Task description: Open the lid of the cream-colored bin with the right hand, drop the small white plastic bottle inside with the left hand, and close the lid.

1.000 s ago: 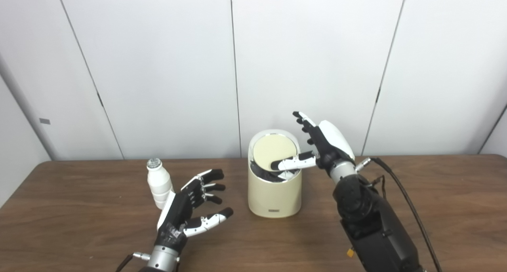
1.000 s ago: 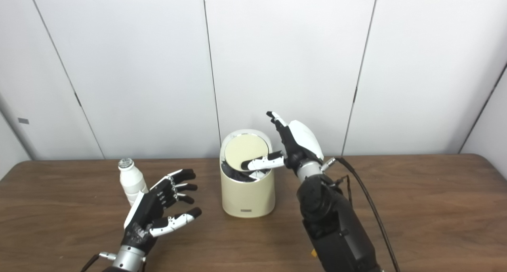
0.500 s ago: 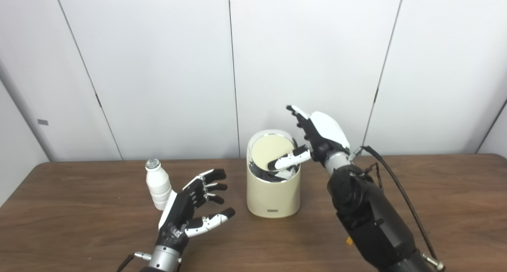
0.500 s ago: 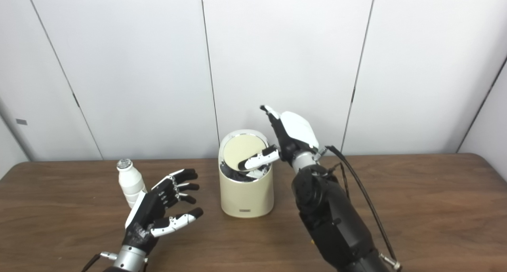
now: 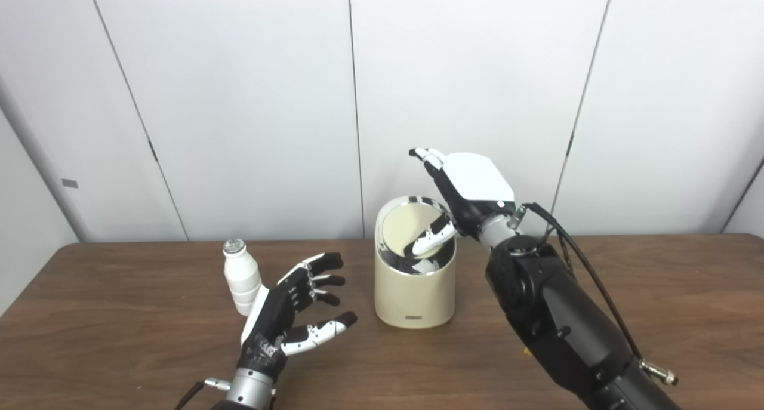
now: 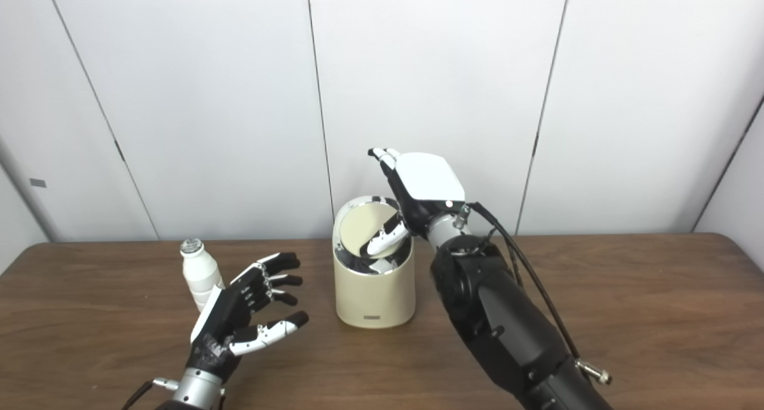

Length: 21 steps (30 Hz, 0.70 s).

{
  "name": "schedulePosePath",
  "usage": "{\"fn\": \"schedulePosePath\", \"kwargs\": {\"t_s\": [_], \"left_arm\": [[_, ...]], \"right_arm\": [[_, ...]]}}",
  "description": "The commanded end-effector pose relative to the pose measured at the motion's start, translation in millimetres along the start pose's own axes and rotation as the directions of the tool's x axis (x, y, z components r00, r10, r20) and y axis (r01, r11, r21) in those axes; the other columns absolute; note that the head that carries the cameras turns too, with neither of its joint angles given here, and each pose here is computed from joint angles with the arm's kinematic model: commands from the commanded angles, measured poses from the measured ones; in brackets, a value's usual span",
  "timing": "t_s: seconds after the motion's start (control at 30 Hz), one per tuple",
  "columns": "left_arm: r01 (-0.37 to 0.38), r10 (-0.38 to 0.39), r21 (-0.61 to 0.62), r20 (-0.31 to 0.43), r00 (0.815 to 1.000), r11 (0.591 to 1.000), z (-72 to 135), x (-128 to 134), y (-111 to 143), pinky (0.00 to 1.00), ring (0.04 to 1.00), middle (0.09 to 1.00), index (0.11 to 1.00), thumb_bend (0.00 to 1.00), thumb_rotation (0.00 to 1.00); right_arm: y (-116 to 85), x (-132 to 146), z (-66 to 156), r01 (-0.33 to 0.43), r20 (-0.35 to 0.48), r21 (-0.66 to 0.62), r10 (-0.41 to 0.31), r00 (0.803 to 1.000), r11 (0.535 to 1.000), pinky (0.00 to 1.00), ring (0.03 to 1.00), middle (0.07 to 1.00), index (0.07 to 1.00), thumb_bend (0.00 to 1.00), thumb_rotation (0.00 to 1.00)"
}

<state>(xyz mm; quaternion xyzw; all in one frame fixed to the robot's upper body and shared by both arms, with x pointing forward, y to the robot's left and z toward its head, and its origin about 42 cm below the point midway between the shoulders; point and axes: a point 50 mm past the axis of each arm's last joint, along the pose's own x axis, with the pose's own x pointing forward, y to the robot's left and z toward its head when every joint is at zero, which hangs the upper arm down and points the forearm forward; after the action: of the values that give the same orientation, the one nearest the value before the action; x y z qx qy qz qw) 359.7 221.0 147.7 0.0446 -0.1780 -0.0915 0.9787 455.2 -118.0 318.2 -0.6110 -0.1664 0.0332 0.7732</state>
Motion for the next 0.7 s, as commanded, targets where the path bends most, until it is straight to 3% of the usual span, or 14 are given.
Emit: {"fn": "schedulePosePath", "kwargs": {"t_s": [0.0,0.1,0.23,0.3,0.4,0.53,0.67], "left_arm": [[-0.01,0.009,0.009,0.073,0.997,1.0,17,12,2,0.58,0.714,0.799,0.795,0.69,0.02],[-0.011,0.011,0.007,0.071,0.997,1.0,16,12,2,0.58,0.717,0.797,0.795,0.69,0.04],[-0.004,0.004,0.006,0.071,0.997,1.0,15,12,2,0.59,0.715,0.795,0.797,0.68,0.03],[-0.001,0.0,0.006,0.07,0.998,1.0,15,12,2,0.59,0.716,0.796,0.797,0.68,0.03],[0.005,-0.006,0.009,0.068,0.998,1.0,14,12,2,0.6,0.719,0.798,0.797,0.68,0.03],[0.009,-0.009,0.007,0.067,0.998,1.0,15,12,1,0.59,0.722,0.797,0.795,0.67,0.02],[0.008,-0.008,0.003,0.065,0.998,1.0,14,12,1,0.58,0.722,0.801,0.791,0.68,0.03]], "right_arm": [[17,-5,-21,-0.102,-0.077,-0.064,0.097,0.992,0.993,0.74,0.827,0.934,0.917,0.98,0.17],[15,-6,-21,-0.104,-0.073,-0.005,0.103,0.992,0.995,0.73,0.825,0.933,0.923,0.96,0.19],[3,-6,-21,-0.072,-0.065,0.157,0.083,0.994,0.985,0.69,0.826,0.911,0.918,0.92,0.3],[-4,-6,-22,-0.03,-0.065,0.257,0.048,0.997,0.966,0.67,0.826,0.894,0.896,0.89,0.35],[-11,-8,-28,0.089,-0.073,0.357,-0.067,0.995,0.93,0.65,0.794,0.839,0.843,0.82,0.37],[-15,-20,-39,0.22,-0.093,0.445,-0.199,0.976,0.868,0.57,0.743,0.807,0.817,0.75,0.35],[-12,-40,-55,0.263,-0.105,0.531,-0.245,0.964,0.806,0.53,0.694,0.778,0.806,0.72,0.32]]}}
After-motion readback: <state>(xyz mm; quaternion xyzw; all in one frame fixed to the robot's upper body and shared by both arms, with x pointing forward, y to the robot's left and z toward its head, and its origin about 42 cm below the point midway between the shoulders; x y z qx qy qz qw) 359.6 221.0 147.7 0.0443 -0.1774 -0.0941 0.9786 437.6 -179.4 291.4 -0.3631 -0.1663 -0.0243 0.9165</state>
